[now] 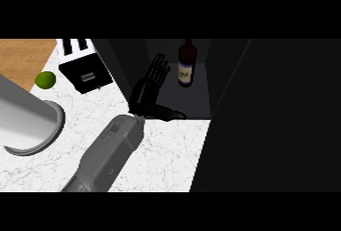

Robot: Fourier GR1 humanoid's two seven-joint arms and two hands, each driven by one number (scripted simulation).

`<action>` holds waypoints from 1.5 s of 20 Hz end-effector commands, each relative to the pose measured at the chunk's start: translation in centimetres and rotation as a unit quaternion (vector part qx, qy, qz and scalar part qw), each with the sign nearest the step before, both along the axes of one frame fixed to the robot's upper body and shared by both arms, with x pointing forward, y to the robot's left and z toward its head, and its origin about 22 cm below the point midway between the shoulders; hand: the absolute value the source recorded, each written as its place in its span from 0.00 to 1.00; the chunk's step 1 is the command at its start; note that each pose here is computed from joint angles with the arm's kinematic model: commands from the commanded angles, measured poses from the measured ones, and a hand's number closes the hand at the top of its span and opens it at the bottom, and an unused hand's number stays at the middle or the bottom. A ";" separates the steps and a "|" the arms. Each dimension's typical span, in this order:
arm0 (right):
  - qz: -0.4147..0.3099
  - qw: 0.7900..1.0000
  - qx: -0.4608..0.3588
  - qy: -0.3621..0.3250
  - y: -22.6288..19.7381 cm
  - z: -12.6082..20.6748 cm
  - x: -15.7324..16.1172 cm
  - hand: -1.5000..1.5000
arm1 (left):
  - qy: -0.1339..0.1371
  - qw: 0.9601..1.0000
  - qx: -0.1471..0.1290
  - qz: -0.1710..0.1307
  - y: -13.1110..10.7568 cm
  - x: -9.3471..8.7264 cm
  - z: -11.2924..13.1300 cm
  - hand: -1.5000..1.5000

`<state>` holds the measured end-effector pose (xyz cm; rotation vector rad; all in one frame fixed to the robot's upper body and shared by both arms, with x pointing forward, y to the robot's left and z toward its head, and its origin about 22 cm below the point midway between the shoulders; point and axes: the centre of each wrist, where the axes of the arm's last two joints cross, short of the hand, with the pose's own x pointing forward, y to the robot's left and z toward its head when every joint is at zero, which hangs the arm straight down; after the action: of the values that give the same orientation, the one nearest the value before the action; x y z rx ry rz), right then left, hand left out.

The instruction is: Pick up the wine, place it into the cabinet and close the cabinet

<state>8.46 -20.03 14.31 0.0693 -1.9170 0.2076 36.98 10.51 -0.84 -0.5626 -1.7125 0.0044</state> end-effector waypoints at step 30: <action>0.276 0.960 -0.028 0.038 0.4 4.4 -4.1 1.00 | -0.038 0.996 -0.020 0.083 18.4 -12.7 0.3 0.00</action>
<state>7.24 -20.05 13.92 0.3587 -1.7815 0.6731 24.31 25.76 -1.16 -0.5030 -1.8037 0.1309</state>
